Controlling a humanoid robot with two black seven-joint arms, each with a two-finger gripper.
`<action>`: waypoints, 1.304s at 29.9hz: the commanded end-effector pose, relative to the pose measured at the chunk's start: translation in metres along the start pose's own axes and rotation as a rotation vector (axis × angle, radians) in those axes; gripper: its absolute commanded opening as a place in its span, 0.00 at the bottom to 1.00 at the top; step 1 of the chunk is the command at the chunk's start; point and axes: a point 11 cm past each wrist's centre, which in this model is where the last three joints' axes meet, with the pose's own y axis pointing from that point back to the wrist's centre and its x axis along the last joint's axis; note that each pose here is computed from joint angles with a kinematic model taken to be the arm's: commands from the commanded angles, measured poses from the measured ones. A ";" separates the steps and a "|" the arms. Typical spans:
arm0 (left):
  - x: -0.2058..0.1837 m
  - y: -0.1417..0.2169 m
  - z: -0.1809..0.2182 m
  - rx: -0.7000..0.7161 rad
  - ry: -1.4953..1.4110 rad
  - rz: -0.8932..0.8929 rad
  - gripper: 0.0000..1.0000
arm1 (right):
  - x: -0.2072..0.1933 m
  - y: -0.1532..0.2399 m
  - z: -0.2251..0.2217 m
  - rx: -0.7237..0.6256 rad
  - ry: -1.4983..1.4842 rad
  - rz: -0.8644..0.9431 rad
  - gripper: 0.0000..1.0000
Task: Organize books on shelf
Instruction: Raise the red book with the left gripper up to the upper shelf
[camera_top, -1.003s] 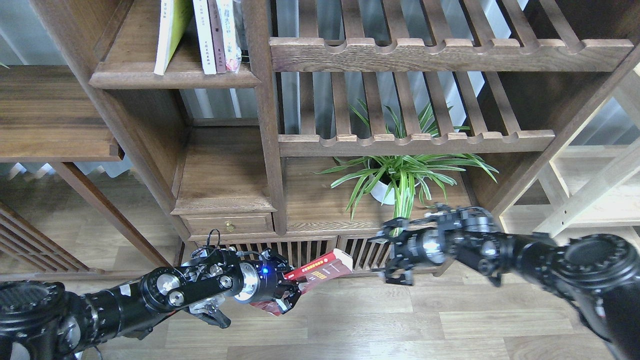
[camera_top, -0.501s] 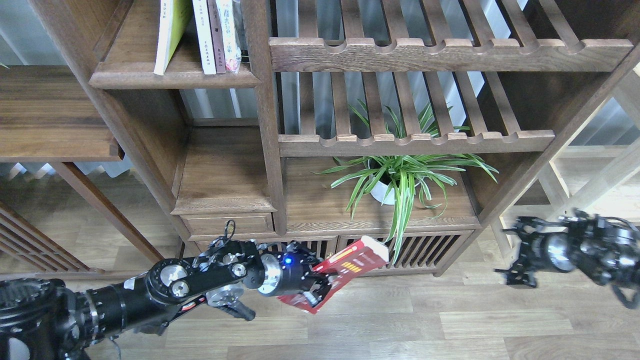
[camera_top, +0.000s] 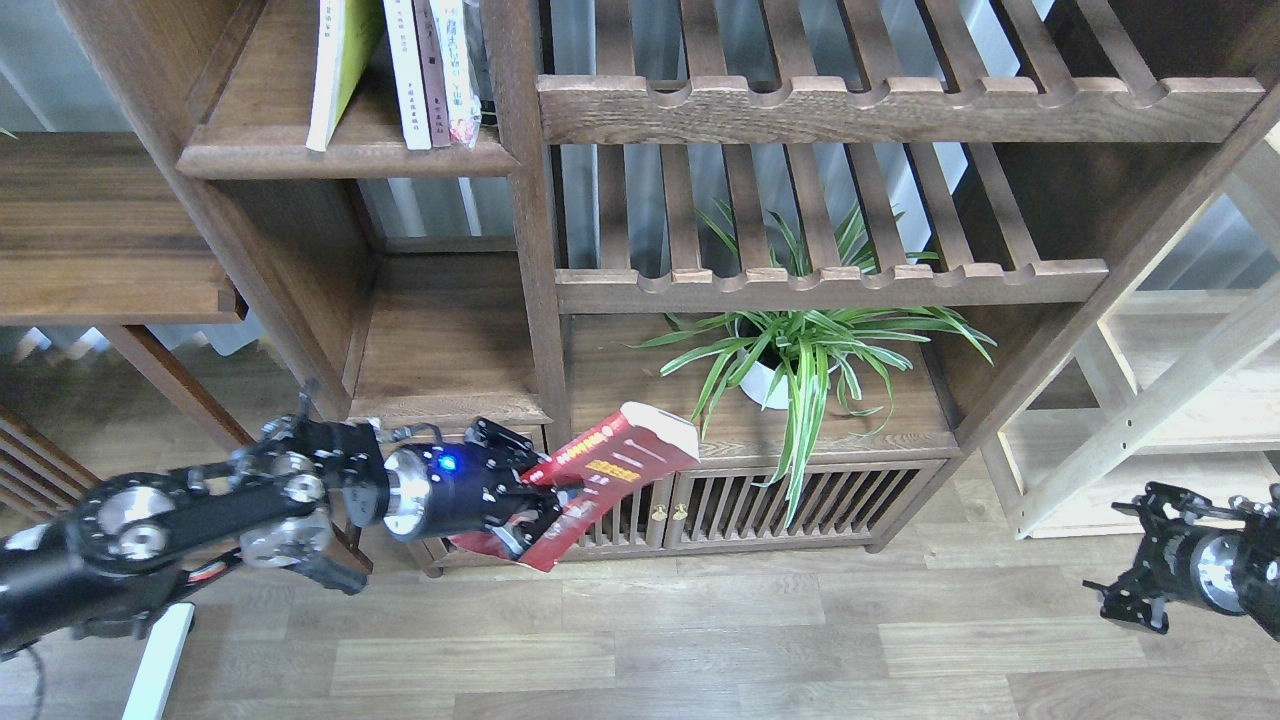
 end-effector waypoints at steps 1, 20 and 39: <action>0.001 0.015 0.007 -0.027 0.014 -0.009 0.00 | -0.002 0.001 0.003 -0.001 -0.026 0.018 1.00; 0.047 0.101 0.069 -0.194 0.055 0.096 0.00 | -0.014 0.009 0.028 -0.045 -0.029 0.050 1.00; 0.066 0.186 0.094 -0.236 0.010 0.189 0.00 | -0.023 0.010 0.035 -0.058 -0.028 0.041 1.00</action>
